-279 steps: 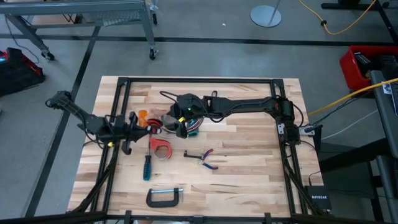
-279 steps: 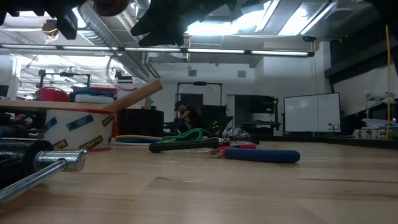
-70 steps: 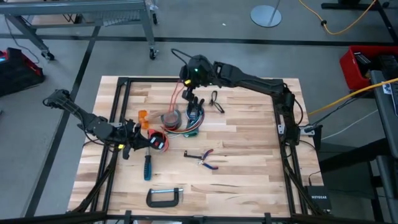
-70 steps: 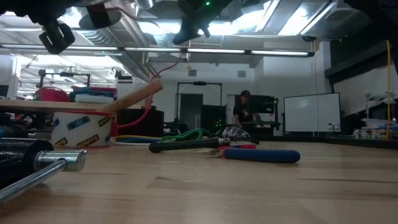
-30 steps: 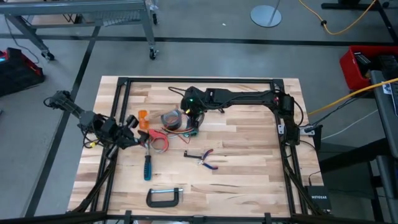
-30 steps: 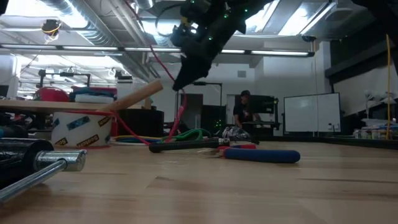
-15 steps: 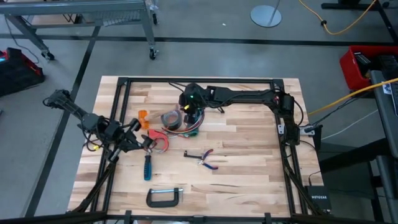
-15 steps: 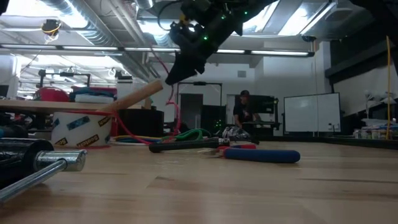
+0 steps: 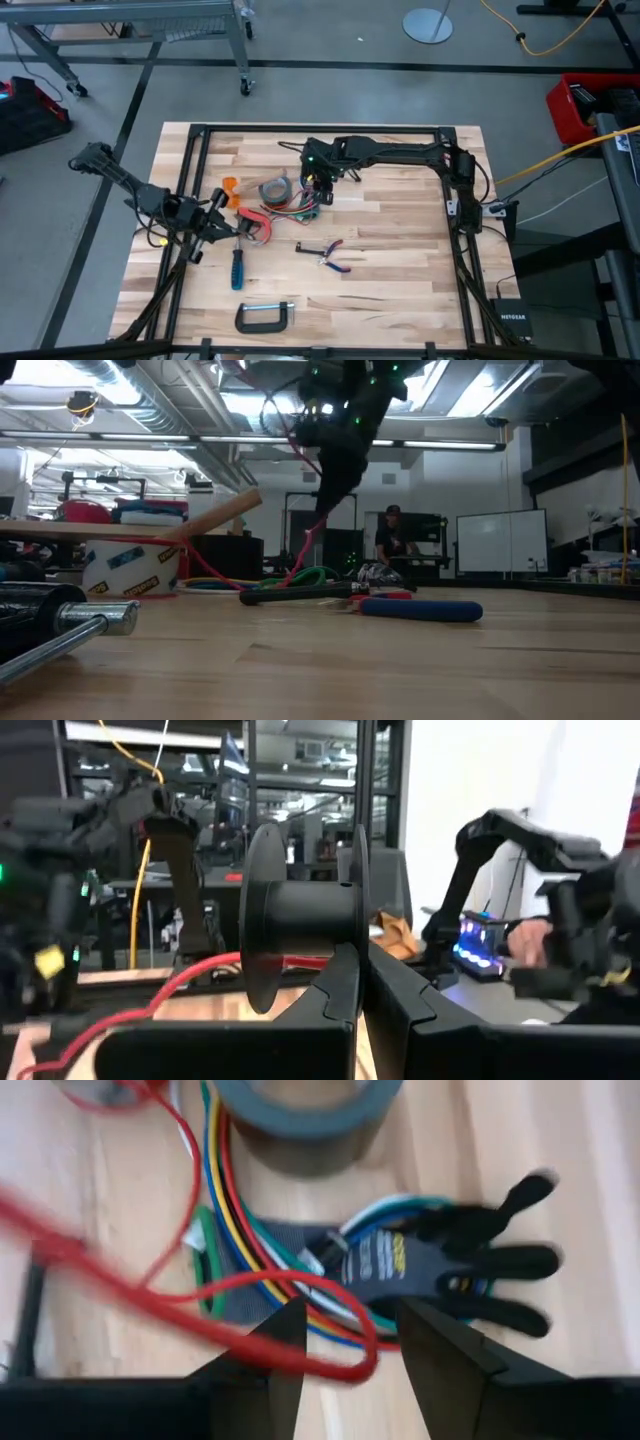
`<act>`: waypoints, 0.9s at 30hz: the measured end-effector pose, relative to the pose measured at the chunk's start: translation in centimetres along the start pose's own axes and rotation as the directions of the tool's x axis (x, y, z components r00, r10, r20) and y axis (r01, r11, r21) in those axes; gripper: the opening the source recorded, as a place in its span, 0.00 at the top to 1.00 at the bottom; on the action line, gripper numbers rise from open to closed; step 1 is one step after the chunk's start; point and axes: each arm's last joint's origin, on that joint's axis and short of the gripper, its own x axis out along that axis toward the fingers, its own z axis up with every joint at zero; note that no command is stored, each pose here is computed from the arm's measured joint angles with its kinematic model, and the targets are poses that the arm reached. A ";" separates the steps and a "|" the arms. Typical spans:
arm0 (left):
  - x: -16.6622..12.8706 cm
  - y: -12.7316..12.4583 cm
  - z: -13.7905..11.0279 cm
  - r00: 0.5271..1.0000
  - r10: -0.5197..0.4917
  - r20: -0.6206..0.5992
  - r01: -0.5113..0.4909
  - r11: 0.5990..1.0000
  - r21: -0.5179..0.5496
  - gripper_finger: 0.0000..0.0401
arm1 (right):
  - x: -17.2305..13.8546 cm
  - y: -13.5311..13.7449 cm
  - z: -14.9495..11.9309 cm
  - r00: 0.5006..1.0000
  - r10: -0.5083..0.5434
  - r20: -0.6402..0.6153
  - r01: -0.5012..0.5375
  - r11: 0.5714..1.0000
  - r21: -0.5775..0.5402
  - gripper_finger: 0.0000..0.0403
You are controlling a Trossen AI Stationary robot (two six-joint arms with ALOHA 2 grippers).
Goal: Coil cords
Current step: Uncoil the red wire from the black spool
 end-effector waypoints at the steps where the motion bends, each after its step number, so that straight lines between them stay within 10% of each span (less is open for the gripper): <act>1: 0.1 0.0 -0.1 1.000 0.009 -0.008 -0.009 1.000 0.003 1.00 | -0.6 0.0 0.2 1.000 0.003 0.021 -0.003 1.000 -0.001 0.60; 27: 0.6 -0.1 -0.9 0.997 0.035 -0.063 -0.026 0.988 0.152 1.00 | -4.5 0.6 0.6 0.984 0.176 -0.021 -0.175 0.983 0.063 0.60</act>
